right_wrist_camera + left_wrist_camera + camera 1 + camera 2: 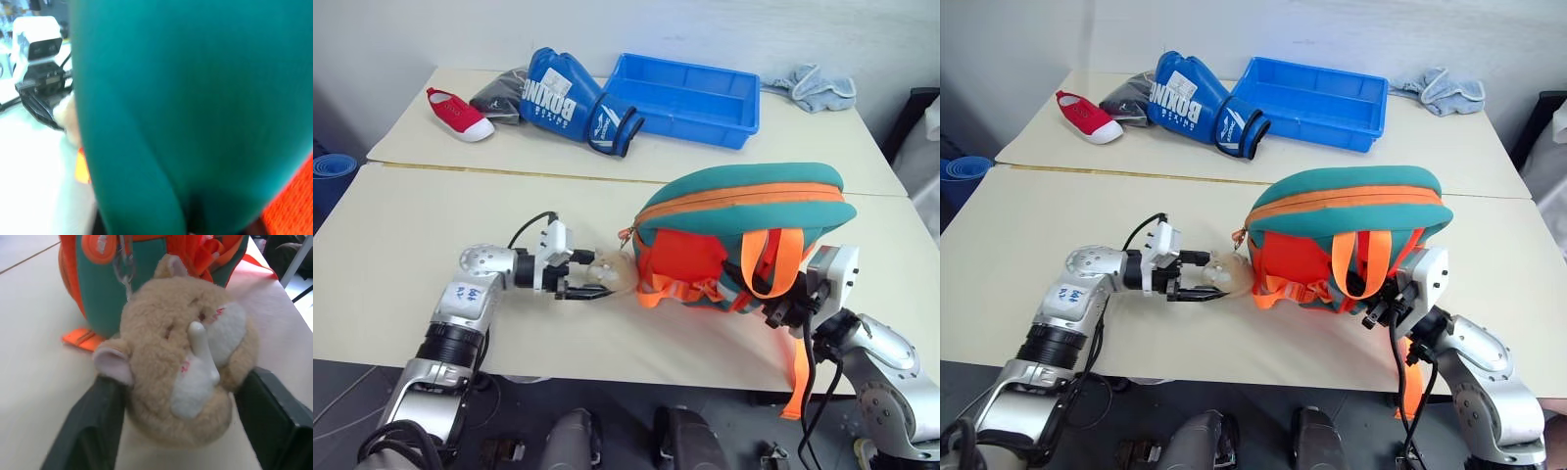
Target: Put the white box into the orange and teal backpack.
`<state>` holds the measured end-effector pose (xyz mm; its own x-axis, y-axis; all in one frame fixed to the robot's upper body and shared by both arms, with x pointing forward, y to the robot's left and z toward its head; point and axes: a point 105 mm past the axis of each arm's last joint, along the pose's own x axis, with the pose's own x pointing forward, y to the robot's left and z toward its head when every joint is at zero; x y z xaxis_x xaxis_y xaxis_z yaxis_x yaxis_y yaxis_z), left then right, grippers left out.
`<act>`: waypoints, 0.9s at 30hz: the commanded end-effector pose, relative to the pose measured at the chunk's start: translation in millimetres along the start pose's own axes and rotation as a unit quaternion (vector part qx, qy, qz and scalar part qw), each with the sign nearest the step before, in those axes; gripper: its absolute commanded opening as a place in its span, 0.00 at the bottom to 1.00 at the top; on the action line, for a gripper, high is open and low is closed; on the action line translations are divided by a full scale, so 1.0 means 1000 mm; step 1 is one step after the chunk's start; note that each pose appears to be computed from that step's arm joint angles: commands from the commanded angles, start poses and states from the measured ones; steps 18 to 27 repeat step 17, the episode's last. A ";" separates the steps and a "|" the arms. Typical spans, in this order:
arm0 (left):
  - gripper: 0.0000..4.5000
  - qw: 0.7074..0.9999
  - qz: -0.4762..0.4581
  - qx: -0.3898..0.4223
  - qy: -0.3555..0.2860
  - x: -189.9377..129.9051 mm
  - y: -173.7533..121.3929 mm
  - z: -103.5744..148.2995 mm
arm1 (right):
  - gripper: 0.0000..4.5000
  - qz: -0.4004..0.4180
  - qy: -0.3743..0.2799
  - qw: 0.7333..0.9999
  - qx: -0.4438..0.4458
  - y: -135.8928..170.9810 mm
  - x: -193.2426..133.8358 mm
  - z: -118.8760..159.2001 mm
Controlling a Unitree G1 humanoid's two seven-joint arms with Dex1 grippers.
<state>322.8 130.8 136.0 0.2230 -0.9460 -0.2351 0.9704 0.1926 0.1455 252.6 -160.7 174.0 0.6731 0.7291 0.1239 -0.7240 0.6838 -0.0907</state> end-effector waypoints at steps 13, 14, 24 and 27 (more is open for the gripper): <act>1.00 0.985 0.151 0.053 0.062 -0.106 -0.025 -0.031 | 0.99 -0.061 0.185 0.965 -0.177 -0.040 -0.144 -0.014; 1.00 0.985 0.152 0.053 0.063 -0.106 -0.028 -0.033 | 0.99 -0.064 0.183 0.964 -0.181 -0.043 -0.144 -0.015; 1.00 0.985 0.155 0.041 0.062 -0.106 -0.031 -0.036 | 0.99 -0.077 0.176 0.964 -0.182 -0.049 -0.143 -0.019; 1.00 0.985 0.155 0.041 0.062 -0.106 -0.031 -0.036 | 0.99 -0.077 0.176 0.964 -0.182 -0.049 -0.143 -0.019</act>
